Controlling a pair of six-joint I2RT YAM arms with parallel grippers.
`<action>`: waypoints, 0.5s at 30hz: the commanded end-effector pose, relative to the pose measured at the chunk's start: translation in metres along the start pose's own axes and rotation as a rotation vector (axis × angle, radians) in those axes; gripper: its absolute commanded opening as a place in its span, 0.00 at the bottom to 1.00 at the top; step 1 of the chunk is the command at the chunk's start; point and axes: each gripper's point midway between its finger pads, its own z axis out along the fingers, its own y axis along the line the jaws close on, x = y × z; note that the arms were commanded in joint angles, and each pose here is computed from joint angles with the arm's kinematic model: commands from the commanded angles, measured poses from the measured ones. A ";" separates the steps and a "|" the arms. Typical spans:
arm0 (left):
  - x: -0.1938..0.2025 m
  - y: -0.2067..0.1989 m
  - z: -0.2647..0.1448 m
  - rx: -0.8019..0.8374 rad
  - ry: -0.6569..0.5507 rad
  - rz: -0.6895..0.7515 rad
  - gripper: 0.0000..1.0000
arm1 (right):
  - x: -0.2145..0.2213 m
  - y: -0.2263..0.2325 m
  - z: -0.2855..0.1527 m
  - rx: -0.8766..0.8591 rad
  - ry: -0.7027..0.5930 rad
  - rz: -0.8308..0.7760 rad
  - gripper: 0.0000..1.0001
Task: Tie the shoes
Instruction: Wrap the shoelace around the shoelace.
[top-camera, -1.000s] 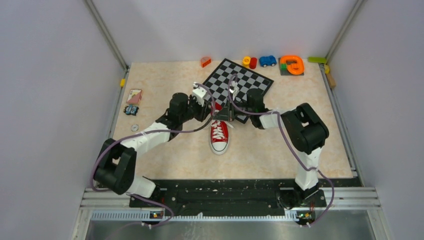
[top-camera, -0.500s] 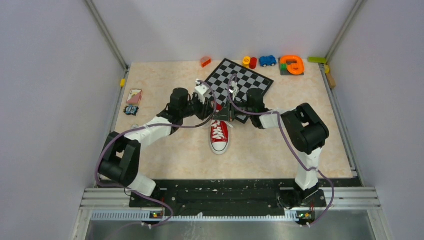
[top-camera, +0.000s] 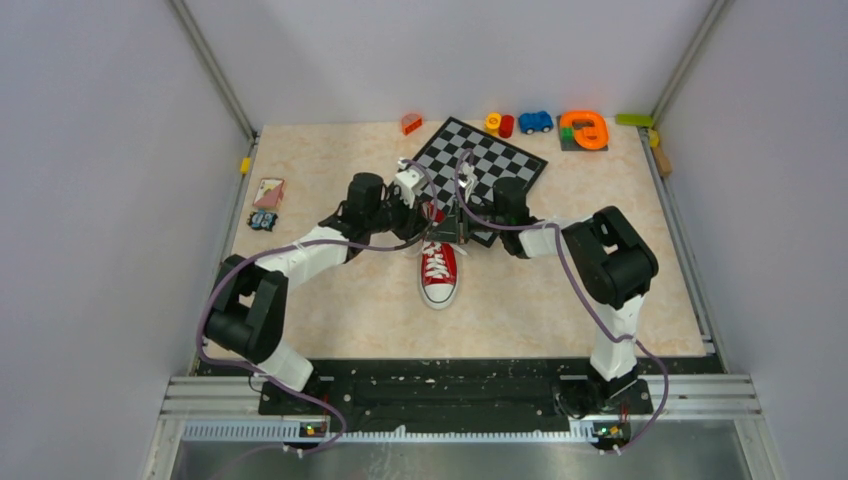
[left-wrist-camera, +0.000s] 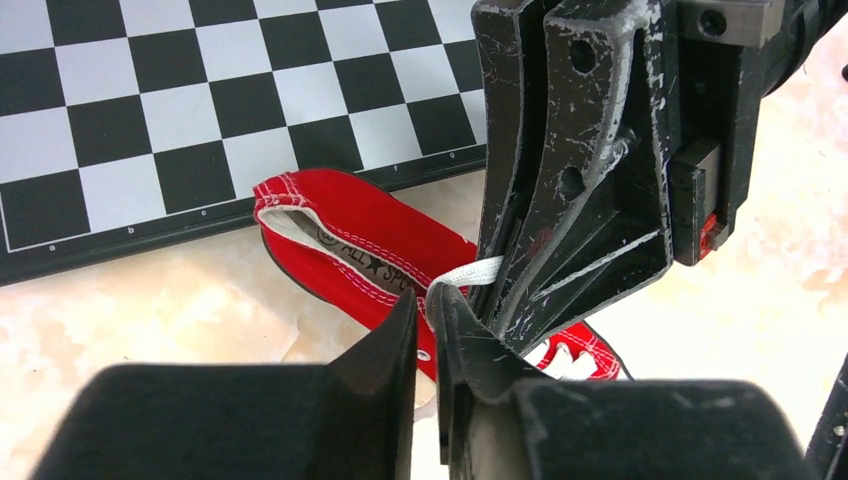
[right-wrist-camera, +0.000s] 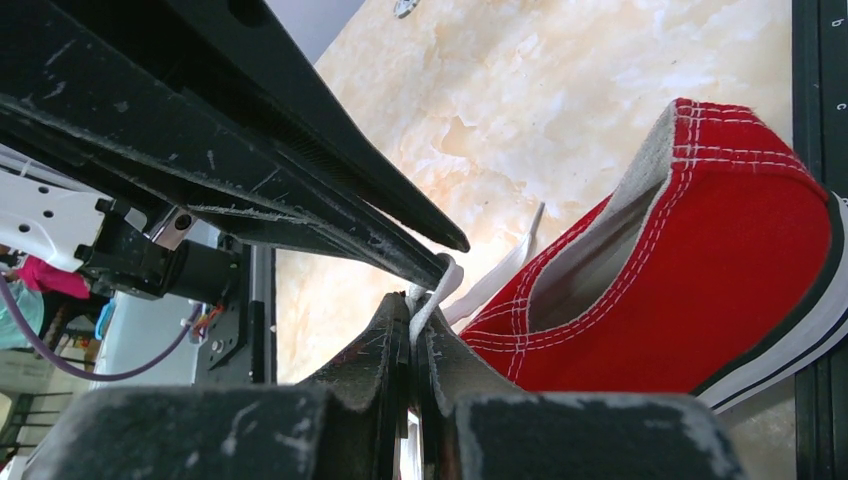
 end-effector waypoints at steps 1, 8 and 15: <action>-0.018 0.004 -0.002 -0.018 -0.028 0.010 0.08 | -0.017 0.024 0.002 -0.058 -0.026 -0.101 0.00; -0.009 0.003 -0.004 -0.016 0.013 -0.007 0.00 | -0.018 0.023 0.002 -0.044 -0.029 -0.100 0.00; -0.008 0.001 -0.007 -0.016 0.005 -0.023 0.00 | -0.018 0.018 0.001 -0.013 -0.029 -0.089 0.12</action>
